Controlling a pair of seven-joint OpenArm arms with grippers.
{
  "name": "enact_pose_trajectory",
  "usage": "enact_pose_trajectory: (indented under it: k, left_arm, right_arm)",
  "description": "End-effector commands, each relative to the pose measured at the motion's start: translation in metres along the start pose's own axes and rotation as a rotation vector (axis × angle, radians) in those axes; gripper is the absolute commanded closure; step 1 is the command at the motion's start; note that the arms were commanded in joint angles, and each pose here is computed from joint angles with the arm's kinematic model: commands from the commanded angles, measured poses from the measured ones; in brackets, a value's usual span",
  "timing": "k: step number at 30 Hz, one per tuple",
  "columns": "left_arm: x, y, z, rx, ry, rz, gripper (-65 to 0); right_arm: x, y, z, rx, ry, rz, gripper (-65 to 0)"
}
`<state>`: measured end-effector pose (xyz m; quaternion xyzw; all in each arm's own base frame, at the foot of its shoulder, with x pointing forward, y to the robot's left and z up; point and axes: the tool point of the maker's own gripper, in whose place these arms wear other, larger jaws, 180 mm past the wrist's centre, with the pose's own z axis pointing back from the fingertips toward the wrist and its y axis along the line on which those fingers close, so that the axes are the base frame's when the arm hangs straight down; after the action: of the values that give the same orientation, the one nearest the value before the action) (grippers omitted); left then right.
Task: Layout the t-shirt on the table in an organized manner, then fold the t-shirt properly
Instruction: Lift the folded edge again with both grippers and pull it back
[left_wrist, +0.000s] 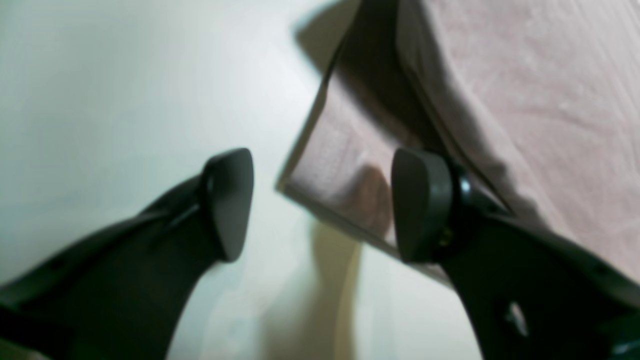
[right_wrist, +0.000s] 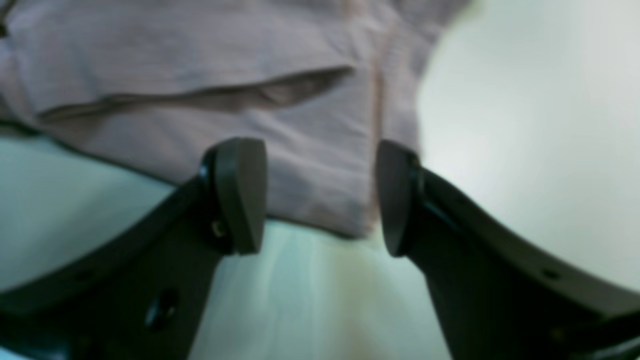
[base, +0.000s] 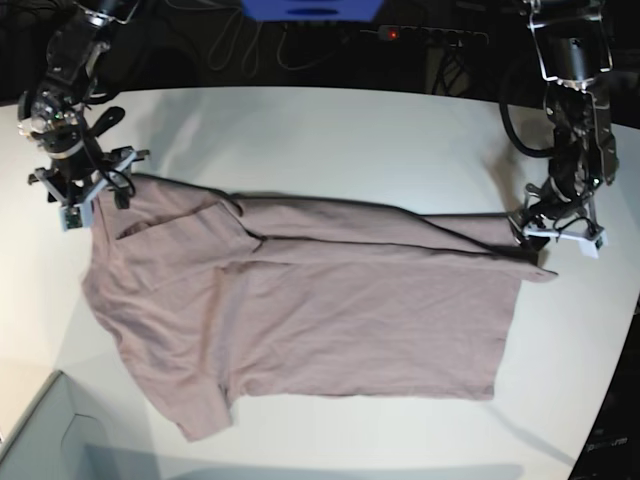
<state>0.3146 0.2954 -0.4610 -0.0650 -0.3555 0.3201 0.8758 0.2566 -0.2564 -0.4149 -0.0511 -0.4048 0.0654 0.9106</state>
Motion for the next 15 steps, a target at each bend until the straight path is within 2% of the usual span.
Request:
enact_pose_trajectory:
  k: [1, 4, 5, 9, 11, 15]
  left_arm:
    - [0.008, 0.001, 0.0, 0.004, -0.005, -0.001, -42.1]
    - [0.007, -0.007, -0.002, -0.011, -0.006, 0.007, -41.4]
    - [0.005, -0.008, -0.002, -0.012, -0.003, 0.011, -39.3]
    - [0.003, -0.008, -0.003, -0.014, 0.001, 0.013, -23.6]
    - [0.003, -0.009, -0.003, -0.014, 0.001, 0.013, -19.5]
    - [0.003, -0.009, -0.003, -0.015, 0.001, 0.014, -18.3]
  right_arm:
    - [0.014, -0.009, 0.002, -0.014, -0.05, 0.003, -35.2]
    - [0.007, -0.014, -0.002, -0.016, -0.032, -0.013, -35.2]
    - [0.005, -0.016, -0.003, -0.017, -0.026, -0.015, -35.2]
    - [-0.008, -0.012, -0.009, 0.001, 0.008, -0.035, -35.2]
    - [-0.017, -0.009, -0.012, 0.013, 0.028, -0.048, -35.2]
    - [-0.025, -0.008, -0.023, 0.031, 0.054, -0.075, -34.7]
